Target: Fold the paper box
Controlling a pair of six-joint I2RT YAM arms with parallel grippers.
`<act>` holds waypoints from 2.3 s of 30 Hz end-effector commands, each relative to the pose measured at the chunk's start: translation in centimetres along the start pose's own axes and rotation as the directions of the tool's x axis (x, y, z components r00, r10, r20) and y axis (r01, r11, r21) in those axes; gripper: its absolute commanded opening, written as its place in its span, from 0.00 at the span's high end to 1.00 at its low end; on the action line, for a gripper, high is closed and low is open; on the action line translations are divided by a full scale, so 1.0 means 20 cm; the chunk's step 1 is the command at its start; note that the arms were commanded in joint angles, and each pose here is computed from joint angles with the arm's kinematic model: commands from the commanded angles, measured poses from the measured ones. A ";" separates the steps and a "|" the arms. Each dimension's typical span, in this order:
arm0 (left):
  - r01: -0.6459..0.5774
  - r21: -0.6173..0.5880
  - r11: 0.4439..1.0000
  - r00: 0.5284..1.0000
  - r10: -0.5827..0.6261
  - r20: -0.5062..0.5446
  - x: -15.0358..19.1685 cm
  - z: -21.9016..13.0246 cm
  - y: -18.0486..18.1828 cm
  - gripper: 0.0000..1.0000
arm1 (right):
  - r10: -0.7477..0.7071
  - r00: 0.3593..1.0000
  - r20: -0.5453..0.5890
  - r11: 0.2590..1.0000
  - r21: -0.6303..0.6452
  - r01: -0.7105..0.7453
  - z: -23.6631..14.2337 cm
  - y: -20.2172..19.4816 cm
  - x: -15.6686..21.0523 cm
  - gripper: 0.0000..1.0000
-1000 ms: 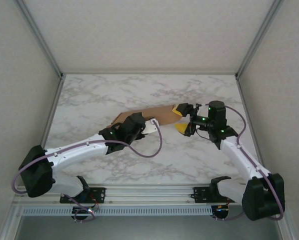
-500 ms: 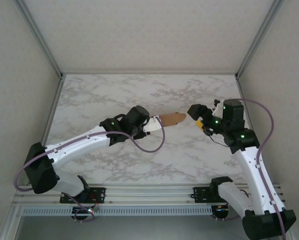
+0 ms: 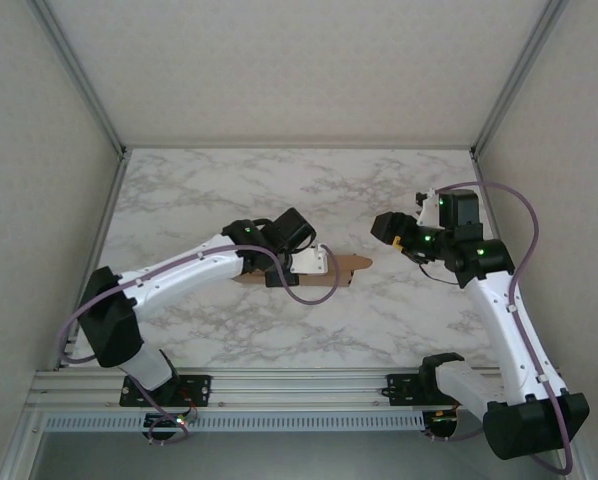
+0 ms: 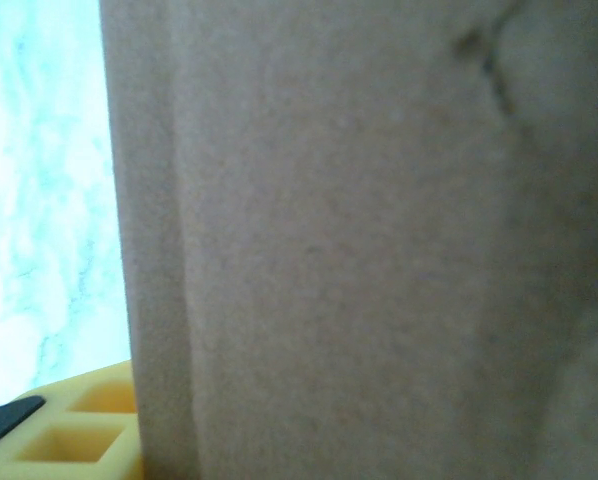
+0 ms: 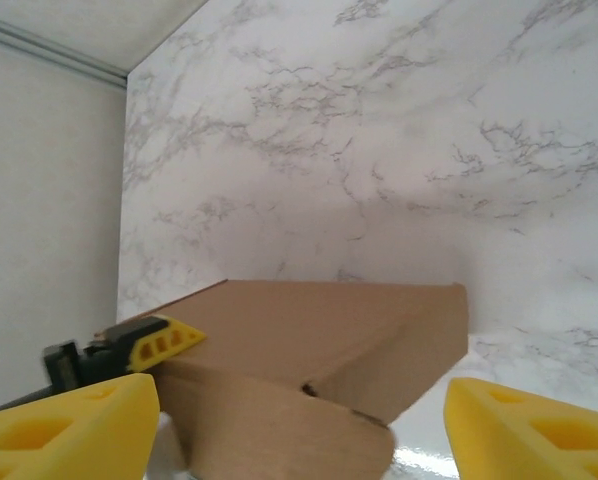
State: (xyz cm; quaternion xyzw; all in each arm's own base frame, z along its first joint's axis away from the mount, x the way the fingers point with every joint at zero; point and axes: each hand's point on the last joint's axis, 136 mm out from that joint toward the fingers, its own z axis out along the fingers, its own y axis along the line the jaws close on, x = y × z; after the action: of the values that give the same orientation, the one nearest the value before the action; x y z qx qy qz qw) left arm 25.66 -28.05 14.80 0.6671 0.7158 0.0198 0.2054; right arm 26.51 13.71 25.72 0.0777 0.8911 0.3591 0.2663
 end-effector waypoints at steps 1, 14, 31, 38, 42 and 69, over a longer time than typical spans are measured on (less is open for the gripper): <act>-0.012 0.063 0.998 1.000 0.010 0.024 -0.04 0.00 -0.02 0.52 | -0.043 0.999 -0.022 0.998 -0.047 0.042 0.02 0.04 -0.01 0.27; 0.041 -0.009 0.999 0.984 -0.039 0.173 -0.16 -0.07 0.13 0.25 | -0.116 0.988 -0.102 0.993 0.001 0.117 0.16 0.00 0.01 0.24; 0.072 -0.032 0.997 0.964 -0.061 0.258 -0.20 -0.19 0.24 0.24 | -0.161 0.978 -0.134 0.987 -0.033 0.158 0.22 0.06 -0.04 0.21; 0.083 -0.077 0.994 0.946 -0.054 0.319 -0.24 -0.31 0.28 0.25 | -0.187 0.976 -0.116 0.982 -0.031 0.184 0.20 0.08 -0.06 0.22; 0.115 -0.118 0.986 0.924 -0.063 0.377 -0.26 -0.40 0.31 0.25 | -0.207 0.975 -0.087 0.978 0.016 0.209 0.19 0.06 -0.09 0.26; 0.736 -0.291 0.611 0.641 -0.489 0.592 0.60 -0.61 0.30 0.34 | -0.892 0.440 -0.101 0.426 0.132 0.895 0.12 -0.05 0.11 0.41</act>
State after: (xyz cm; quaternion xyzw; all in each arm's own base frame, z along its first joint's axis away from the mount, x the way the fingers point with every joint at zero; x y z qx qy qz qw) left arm 27.05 -13.62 23.91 0.2888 0.8111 -0.0353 0.5075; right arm 25.62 15.32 22.47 -0.3730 0.8378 0.1107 0.3830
